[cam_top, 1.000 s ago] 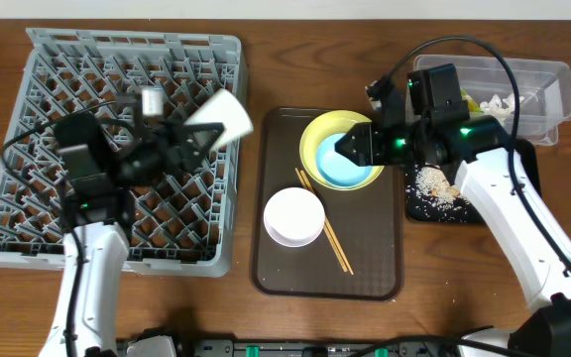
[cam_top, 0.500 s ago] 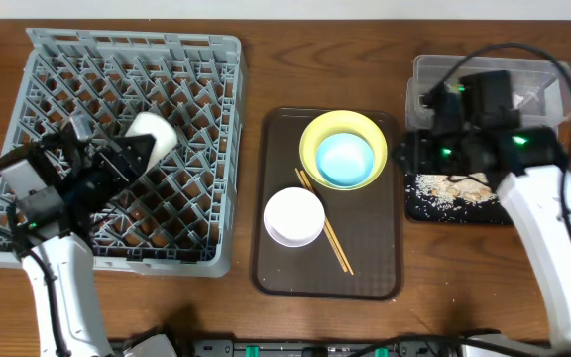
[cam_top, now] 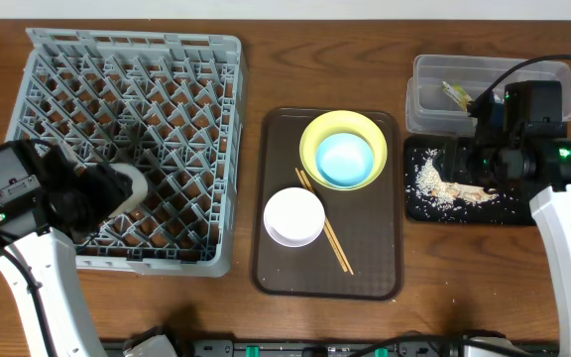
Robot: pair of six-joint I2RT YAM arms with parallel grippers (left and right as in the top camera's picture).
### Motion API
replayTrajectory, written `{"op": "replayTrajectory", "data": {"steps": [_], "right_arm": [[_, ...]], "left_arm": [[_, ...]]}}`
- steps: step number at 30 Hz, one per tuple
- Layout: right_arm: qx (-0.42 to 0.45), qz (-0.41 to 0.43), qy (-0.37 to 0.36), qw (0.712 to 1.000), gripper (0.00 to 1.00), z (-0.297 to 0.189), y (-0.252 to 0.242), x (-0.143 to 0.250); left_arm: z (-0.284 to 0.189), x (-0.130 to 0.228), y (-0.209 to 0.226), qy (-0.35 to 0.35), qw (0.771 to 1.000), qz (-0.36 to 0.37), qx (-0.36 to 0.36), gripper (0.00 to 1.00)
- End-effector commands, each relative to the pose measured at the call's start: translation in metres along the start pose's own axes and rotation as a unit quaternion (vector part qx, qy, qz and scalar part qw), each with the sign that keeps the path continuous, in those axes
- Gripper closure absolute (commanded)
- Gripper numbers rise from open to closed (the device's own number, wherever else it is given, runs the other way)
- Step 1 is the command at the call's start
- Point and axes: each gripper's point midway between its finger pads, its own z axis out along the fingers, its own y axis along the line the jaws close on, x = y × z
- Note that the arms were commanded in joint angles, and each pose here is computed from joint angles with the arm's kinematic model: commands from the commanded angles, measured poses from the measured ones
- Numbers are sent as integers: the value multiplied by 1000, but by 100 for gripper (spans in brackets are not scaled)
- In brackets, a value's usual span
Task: Sort waste into correct bins and load items into the dishwasher
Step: 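Lower the white cup upside down into the dish rack, release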
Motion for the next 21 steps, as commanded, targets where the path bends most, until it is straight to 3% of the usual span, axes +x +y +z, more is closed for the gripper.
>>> {"op": "replayTrajectory", "data": {"steps": [1, 12, 14, 15, 21], "right_arm": [[10, -15, -13, 1000, 52, -7, -3, -6], [10, -14, -10, 1000, 51, -7, -3, -4], [10, -14, -9, 1000, 52, -7, -3, -4], [10, -14, -9, 1000, 51, -7, -3, -4], [10, -14, -8, 1000, 50, -7, -3, -3]], "left_arm": [[-1, 0, 16, 0, 998, 14, -58, 90], [33, 17, 10, 72, 994, 41, -77, 87], [42, 20, 11, 90, 992, 42, -81, 83], [47, 22, 12, 99, 991, 42, -83, 75], [68, 27, 18, 133, 986, 36, -93, 52]]}}
